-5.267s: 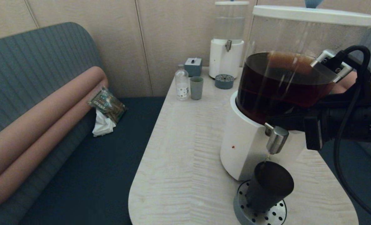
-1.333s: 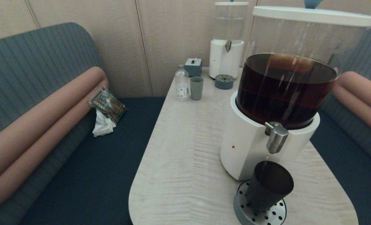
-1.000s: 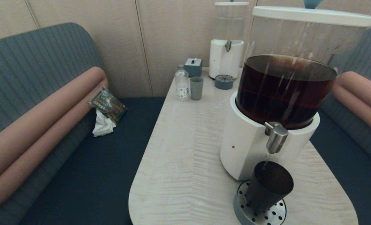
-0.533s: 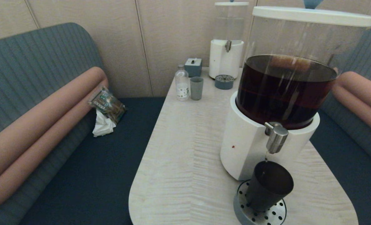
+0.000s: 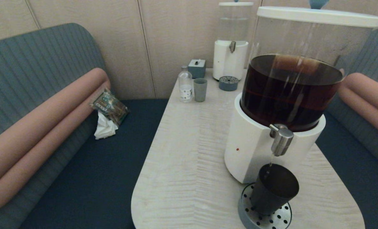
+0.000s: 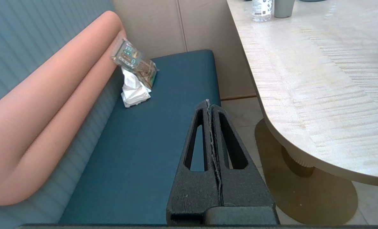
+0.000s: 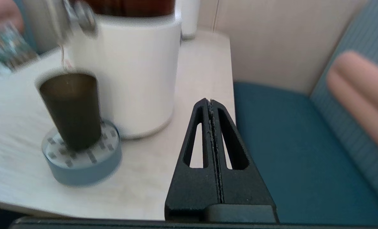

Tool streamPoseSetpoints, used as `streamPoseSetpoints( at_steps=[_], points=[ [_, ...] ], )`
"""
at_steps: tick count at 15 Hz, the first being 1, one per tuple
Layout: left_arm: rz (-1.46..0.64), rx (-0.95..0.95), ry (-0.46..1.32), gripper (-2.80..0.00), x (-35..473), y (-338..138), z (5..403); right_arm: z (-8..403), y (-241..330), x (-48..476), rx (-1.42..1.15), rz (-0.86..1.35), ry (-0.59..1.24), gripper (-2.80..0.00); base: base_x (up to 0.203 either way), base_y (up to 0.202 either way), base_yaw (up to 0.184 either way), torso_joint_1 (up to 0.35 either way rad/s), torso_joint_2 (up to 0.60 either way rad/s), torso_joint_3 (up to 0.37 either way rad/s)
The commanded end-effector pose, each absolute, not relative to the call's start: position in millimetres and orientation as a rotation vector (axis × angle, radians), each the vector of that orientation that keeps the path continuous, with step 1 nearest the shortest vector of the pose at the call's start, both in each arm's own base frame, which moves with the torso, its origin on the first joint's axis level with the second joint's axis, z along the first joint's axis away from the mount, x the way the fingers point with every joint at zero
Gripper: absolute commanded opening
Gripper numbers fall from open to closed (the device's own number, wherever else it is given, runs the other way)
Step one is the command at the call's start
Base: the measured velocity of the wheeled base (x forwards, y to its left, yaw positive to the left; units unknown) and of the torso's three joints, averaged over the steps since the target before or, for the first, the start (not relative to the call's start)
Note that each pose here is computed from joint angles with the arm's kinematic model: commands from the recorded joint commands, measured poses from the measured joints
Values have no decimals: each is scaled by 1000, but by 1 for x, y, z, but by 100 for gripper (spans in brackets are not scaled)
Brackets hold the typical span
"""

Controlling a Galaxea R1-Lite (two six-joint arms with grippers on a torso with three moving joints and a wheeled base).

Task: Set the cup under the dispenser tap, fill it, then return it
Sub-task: Turn off the faucet

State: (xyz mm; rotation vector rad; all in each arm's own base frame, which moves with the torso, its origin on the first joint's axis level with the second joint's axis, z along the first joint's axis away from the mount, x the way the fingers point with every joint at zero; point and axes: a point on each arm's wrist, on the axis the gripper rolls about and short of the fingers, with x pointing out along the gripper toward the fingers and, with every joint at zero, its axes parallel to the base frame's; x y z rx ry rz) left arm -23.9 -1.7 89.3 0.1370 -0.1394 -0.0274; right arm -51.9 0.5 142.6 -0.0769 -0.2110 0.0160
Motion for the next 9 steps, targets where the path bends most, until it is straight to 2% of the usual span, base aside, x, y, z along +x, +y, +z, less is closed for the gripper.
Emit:
streamPoseSetpoints(
  at_steps=[1,5,9],
  points=[
    [-30,137,-99,-280,-20,-2,78,119,0,-40,-78,16,-156,-280,0,0,0,0,0,0],
    [-30,136,-99,-280,-20,-2,78,81,0,-23,-79,16,-72,-280,0,0,0,0,0,0],
    [-30,136,-99,-280,-20,-2,78,76,0,-22,-69,19,-25,-280,0,0,0,0,0,0]
  ],
)
